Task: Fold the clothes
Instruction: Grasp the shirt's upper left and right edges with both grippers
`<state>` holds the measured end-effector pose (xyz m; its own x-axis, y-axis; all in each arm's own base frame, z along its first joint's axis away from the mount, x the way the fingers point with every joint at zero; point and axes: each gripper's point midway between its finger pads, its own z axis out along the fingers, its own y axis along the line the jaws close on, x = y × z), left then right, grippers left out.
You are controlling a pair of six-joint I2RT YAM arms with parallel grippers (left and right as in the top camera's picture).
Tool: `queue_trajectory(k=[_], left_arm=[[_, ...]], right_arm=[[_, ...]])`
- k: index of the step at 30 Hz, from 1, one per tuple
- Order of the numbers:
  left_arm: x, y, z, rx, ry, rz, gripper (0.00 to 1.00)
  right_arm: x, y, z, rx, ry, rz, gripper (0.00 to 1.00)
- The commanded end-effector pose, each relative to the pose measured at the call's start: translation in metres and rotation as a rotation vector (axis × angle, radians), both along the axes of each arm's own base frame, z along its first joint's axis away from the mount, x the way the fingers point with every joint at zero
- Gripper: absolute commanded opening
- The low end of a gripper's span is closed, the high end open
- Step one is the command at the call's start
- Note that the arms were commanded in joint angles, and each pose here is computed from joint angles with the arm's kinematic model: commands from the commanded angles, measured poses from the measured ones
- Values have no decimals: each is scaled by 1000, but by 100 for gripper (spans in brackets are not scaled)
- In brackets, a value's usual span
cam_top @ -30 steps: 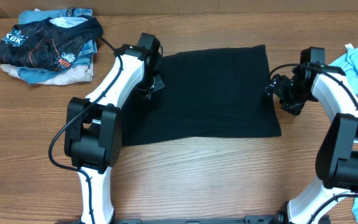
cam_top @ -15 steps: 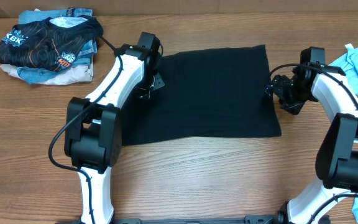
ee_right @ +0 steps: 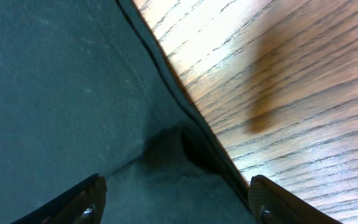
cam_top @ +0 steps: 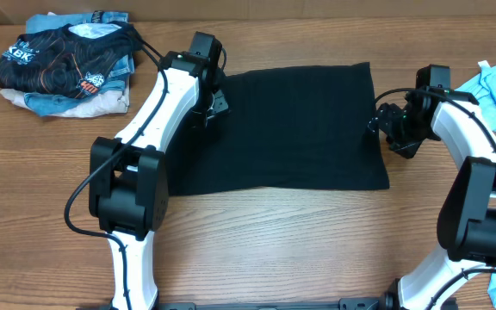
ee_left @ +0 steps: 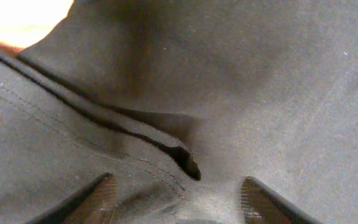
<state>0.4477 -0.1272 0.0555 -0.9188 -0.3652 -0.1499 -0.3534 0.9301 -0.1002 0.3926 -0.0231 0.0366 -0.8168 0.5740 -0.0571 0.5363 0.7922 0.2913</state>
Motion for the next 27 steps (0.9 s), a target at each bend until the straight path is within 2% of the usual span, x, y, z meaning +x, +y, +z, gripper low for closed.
queue_trajectory(k=[1,2,10,12,13,14,16,19,23,27], left_arm=[[7,5,10,25,-34,-35,95],[5,6,10,27,-27,-35,100],[-14,11,7,48,55,-35,100],[-21,13,6,56,82,-36,100],[-25,14,6,60,97,-36,100],[-32,16,5,67,127,-36,100],[-42,18,5,75,167,-34,99],[-59,23,5,94,238,-35,89],[-80,32,6,131,321,-40,72],[-83,40,3,173,331,-39,54]], right_arm=[[2,11,-1,8,-5,22,77],[3,13,-1,8,-6,28,77],[4,25,-1,4,-8,60,61],[3,25,-1,4,-3,60,50],[2,25,-1,5,0,60,41],[0,26,-2,6,7,60,27],[-3,26,-2,8,20,61,15],[-10,27,-4,12,49,61,8],[-14,27,-7,15,72,61,6],[-20,28,-16,20,104,60,6]])
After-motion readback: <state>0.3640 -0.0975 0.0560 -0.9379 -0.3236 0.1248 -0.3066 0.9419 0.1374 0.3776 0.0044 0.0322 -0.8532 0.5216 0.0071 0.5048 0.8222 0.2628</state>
